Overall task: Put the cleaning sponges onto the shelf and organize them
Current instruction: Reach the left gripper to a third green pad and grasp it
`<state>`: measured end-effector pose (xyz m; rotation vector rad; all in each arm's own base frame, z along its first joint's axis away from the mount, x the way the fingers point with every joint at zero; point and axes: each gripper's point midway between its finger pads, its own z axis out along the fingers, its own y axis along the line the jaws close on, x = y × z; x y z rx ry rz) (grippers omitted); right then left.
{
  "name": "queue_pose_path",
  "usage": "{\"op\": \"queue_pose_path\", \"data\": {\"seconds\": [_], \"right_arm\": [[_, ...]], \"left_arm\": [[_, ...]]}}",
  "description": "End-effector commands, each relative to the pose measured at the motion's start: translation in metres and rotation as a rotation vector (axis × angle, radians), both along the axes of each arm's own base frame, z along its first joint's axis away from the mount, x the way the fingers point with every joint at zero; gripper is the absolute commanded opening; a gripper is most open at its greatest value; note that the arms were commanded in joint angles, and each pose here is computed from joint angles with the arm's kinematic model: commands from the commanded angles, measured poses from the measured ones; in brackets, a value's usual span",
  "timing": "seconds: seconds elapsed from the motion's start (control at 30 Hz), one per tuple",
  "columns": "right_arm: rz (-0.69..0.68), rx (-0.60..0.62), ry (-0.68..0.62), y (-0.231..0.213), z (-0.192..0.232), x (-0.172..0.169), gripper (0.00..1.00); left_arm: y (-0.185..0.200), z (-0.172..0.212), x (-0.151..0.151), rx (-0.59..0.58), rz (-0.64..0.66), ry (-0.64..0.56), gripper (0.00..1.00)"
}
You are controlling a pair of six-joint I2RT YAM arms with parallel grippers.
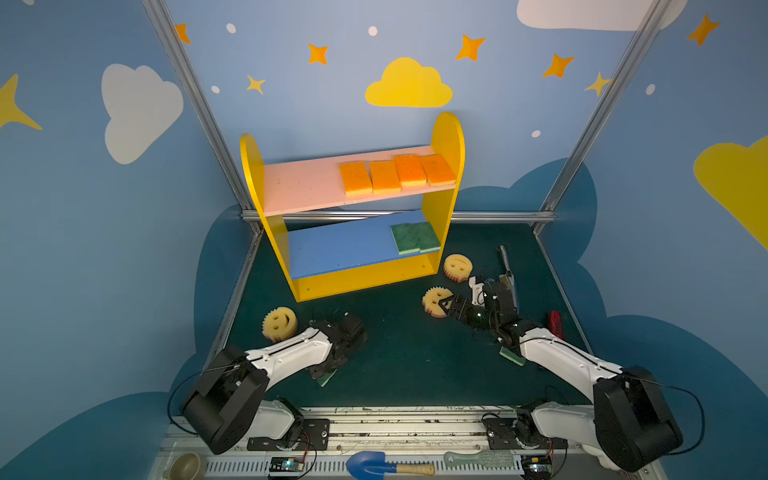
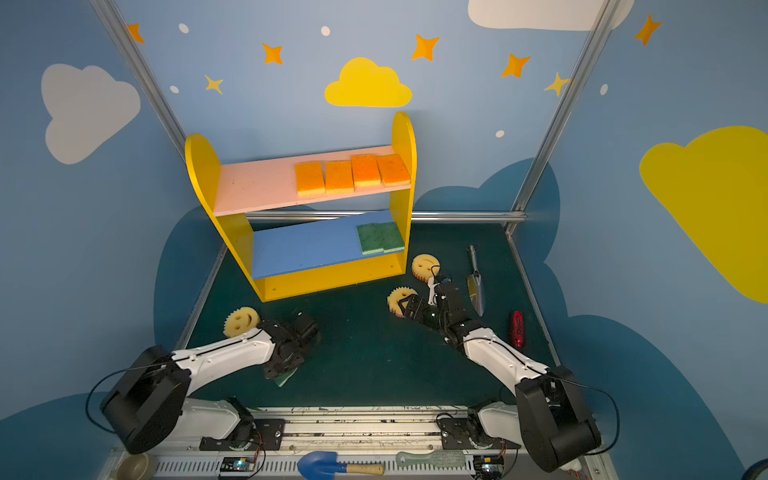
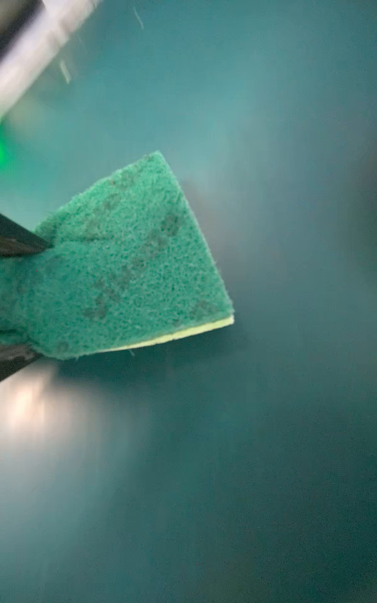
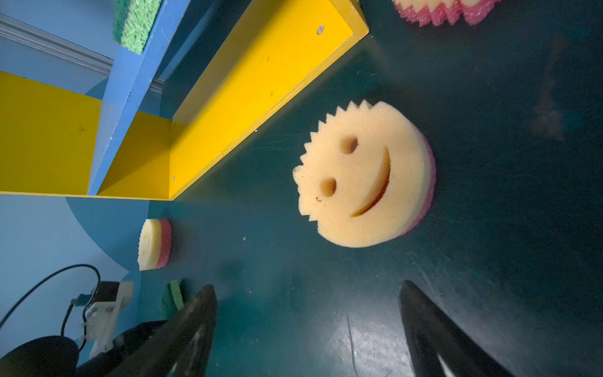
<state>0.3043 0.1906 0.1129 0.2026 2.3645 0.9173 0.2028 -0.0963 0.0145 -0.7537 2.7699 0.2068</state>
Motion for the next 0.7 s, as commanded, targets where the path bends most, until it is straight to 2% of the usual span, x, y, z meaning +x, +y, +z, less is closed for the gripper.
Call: {"op": "queue_pose_path", "data": {"seconds": [0.0,0.2,0.3,0.33,0.4,0.47,0.5,0.57,0.67], "right_arm": [[0.001,-0.014,-0.023,0.0,0.008,0.004,0.86],[-0.013,-0.031,-0.029,-0.005,0.009,0.004,0.86],[-0.023,-0.038,-0.031,-0.008,0.01,0.005,0.87],[-0.025,-0.037,-0.033,-0.009,0.01,0.005,0.87],[-0.027,-0.032,-0.035,-0.01,0.012,0.005,0.87],[-0.025,-0.025,-0.037,-0.009,0.013,0.005,0.87],[-0.022,-0.02,-0.037,-0.008,0.014,0.004,0.87],[-0.02,-0.014,-0.034,-0.007,0.013,0.004,0.87],[-0.018,-0.013,-0.031,-0.007,0.013,0.004,0.87]], "left_arm": [[-0.139,0.02,0.081,-0.469,-0.148,-0.236,0.3],[-0.218,0.026,0.108,-0.547,-0.28,-0.211,0.29],[-0.234,0.03,0.114,-0.551,-0.333,-0.198,0.34],[-0.237,0.033,0.115,-0.558,-0.348,-0.201,0.38],[-0.24,0.041,0.115,-0.559,-0.393,-0.214,0.55],[-0.244,0.052,0.115,-0.573,-0.454,-0.241,0.81],[-0.246,0.058,0.114,-0.589,-0.488,-0.264,0.98],[-0.25,0.069,0.114,-0.619,-0.552,-0.316,1.0],[-0.248,0.085,0.116,-0.648,-0.577,-0.389,1.0]]}}
